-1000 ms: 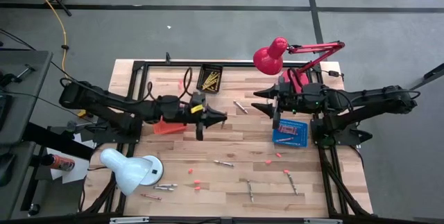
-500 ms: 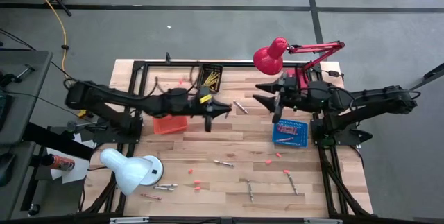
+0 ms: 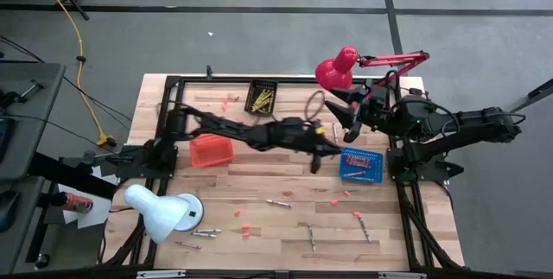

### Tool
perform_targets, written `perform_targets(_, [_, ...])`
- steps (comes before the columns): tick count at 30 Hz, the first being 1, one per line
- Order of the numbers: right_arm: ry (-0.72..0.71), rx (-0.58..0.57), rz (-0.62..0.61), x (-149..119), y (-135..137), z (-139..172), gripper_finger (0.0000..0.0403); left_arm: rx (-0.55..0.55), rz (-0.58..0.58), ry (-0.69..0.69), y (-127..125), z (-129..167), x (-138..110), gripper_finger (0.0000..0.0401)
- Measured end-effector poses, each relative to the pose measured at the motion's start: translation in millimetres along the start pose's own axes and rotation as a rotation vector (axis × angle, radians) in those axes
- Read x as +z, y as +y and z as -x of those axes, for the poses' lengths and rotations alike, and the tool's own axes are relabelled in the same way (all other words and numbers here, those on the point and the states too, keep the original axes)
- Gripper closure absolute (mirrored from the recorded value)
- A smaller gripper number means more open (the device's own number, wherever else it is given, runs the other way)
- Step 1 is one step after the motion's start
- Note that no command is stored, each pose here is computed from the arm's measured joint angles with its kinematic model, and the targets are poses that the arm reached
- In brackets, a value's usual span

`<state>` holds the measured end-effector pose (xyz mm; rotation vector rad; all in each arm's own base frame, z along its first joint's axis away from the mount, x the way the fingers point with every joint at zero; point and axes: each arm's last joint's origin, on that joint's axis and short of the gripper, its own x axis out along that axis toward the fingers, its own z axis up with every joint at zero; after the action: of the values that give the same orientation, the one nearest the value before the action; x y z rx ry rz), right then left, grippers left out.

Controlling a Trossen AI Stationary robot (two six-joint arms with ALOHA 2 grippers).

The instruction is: Sort crayons

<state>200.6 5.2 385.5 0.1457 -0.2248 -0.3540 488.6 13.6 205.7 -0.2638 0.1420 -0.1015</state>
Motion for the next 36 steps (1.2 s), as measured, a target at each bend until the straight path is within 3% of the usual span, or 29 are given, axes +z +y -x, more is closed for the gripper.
perform_targets(7, [-0.001,-0.025,-0.006,0.1,-0.8,0.3,0.0203,-0.023,-0.023,-0.069,8.9,-58.6,-9.4,0.0401])
perform_targets(13, [0.004,-0.027,-0.006,-0.4,-1.0,0.3,0.0203,-0.019,-0.006,-0.075,16.5,-79.6,-25.8,0.0400])
perform_targets(19, [0.014,-0.028,-0.002,-1.4,-1.1,0.3,0.0203,-0.010,-0.002,-0.045,19.5,-82.2,-35.7,0.0379])
perform_targets(29, [0.026,-0.029,0.003,-2.7,-1.1,0.3,0.0203,0.010,-0.012,0.011,25.5,-81.5,-39.7,0.0274])
perform_targets(32, [0.026,-0.029,0.004,-2.7,-1.2,0.3,0.0203,-0.021,0.026,0.066,29.4,-76.2,-29.7,0.0247])
perform_targets(36, [0.024,-0.029,0.013,-2.5,-1.1,0.3,0.0203,-0.110,0.063,0.196,40.7,-54.4,6.6,0.0227])
